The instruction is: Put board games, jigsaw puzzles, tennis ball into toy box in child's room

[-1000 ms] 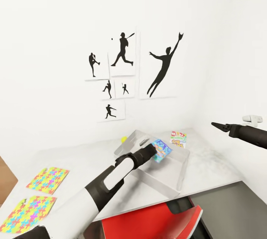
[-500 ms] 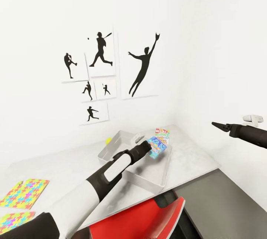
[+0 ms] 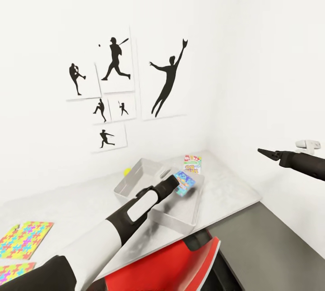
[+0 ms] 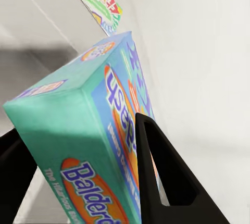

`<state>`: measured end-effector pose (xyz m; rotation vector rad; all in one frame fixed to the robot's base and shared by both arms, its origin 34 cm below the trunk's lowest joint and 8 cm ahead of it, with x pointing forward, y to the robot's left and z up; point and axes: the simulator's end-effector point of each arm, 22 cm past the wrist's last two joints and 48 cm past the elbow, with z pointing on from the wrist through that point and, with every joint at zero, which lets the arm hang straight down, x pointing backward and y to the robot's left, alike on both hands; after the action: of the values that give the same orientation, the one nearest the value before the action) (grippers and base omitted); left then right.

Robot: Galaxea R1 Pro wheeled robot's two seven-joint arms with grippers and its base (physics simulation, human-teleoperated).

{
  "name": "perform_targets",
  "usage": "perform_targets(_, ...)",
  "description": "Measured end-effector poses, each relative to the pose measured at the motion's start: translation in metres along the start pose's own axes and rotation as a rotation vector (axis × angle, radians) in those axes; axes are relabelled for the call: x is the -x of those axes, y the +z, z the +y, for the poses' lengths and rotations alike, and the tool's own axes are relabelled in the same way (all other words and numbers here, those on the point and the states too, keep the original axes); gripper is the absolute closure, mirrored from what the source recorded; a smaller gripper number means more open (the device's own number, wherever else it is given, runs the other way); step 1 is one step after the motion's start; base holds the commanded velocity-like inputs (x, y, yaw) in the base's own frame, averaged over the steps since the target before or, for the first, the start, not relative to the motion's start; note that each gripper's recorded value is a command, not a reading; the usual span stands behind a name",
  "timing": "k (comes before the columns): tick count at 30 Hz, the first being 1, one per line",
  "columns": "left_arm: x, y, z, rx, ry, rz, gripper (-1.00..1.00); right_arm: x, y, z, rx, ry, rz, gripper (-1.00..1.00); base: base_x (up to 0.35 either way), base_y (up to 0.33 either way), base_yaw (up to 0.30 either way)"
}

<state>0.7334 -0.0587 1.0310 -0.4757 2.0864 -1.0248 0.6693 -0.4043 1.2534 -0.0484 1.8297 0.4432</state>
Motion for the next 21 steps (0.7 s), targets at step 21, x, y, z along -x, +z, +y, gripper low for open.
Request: perform_targets(21, -0.008, 0.011, 0.023, 0.040, 0.115, 0.025, 1.00, -0.015, 0.011, -0.008, -0.008, 0.009, 0.031, -1.00, 0.000, 0.000, 0.000)
